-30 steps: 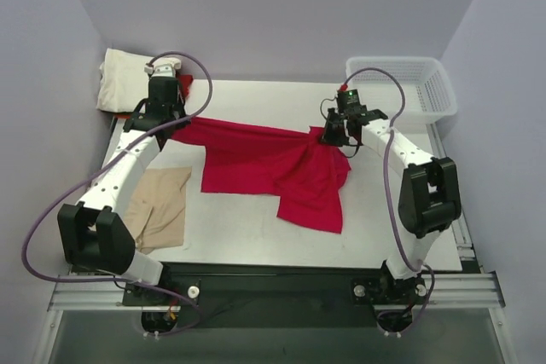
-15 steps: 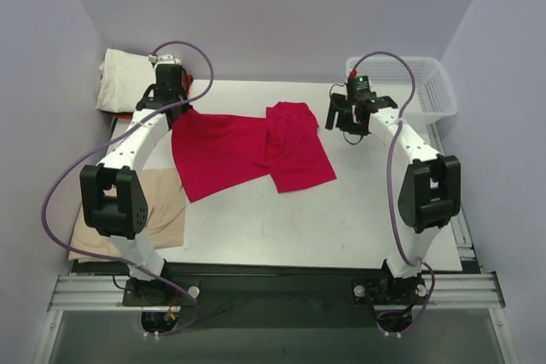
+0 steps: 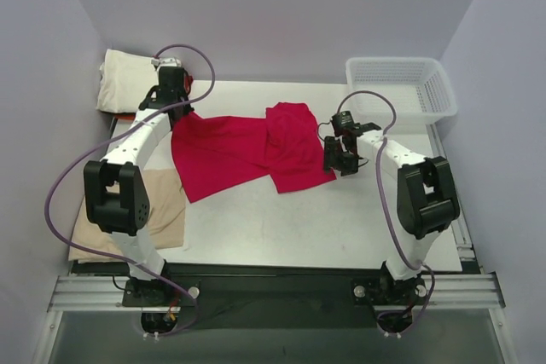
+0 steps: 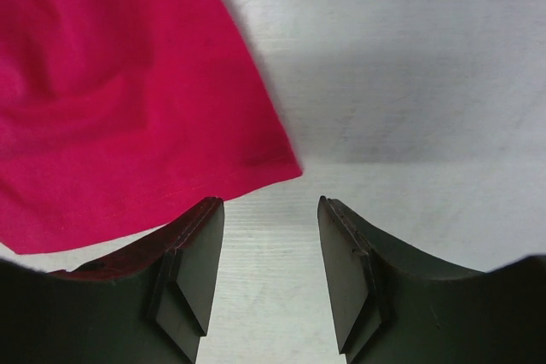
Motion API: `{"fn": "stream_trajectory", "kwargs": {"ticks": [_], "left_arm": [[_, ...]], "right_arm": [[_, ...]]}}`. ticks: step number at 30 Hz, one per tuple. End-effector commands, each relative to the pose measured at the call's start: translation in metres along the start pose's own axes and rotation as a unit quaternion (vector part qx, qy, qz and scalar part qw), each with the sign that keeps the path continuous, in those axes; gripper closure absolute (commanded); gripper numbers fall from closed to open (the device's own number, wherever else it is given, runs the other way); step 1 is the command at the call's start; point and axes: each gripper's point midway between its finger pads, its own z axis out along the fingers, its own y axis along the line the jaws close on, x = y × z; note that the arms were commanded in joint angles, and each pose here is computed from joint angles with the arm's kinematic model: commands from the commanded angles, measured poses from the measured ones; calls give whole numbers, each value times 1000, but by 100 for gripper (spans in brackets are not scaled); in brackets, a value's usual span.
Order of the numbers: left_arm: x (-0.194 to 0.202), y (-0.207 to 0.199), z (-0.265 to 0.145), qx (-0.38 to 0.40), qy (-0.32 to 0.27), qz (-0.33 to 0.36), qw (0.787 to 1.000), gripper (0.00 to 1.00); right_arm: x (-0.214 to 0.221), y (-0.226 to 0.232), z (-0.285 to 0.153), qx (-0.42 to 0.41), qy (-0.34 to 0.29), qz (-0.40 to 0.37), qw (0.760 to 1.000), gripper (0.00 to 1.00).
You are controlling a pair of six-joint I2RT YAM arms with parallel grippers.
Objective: Fold and stack the t-shirts
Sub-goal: Flatten out the tshirt
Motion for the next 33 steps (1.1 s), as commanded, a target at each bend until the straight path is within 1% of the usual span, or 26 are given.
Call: {"fn": "stream_trajectory", "kwargs": {"ticks": [1,5,11,16,18,19,20,22,23,25,27,30,31,33], "left_arm": [[-30,-4,-8,20,-41,-28,999,100],[-28,-1,-12,21,-40,-31,998,100],[-29,5,-16,22,-42,-35,998,100],[-32,8,-17,21,-43,-36,998,100],[-32,9,-17,20,-43,-36,998,100],[-33,10,-17,20,-44,-37,998,100],[-34,10,-18,20,-45,-37,998,100],[-34,12,-18,20,-45,-38,998,100],[-35,13,-19,19,-47,-38,998,100],[-35,14,-20,18,-46,-39,998,100],[-36,15,-22,18,-47,-38,998,100],[-36,18,-23,16,-46,-39,998,100],[-37,19,-24,16,-47,-39,998,100],[-38,20,-27,16,-46,-40,998,100]], "right_arm": [[2,10,4,-3,8,-2,1000,52],[1,12,16,3,18,-2,1000,52],[0,6,23,21,20,1,1000,50],[1,3,30,34,25,0,999,51],[4,3,34,34,33,-1,999,55],[5,4,36,33,36,0,999,61],[8,3,38,36,41,0,999,64],[10,2,40,37,44,1,998,68],[11,2,40,37,45,0,998,72],[13,2,41,38,47,0,998,78],[13,2,38,36,45,-1,998,82],[10,0,29,41,36,1,999,94],[9,-1,26,46,32,2,998,100],[6,-8,14,64,20,2,998,100]]}}
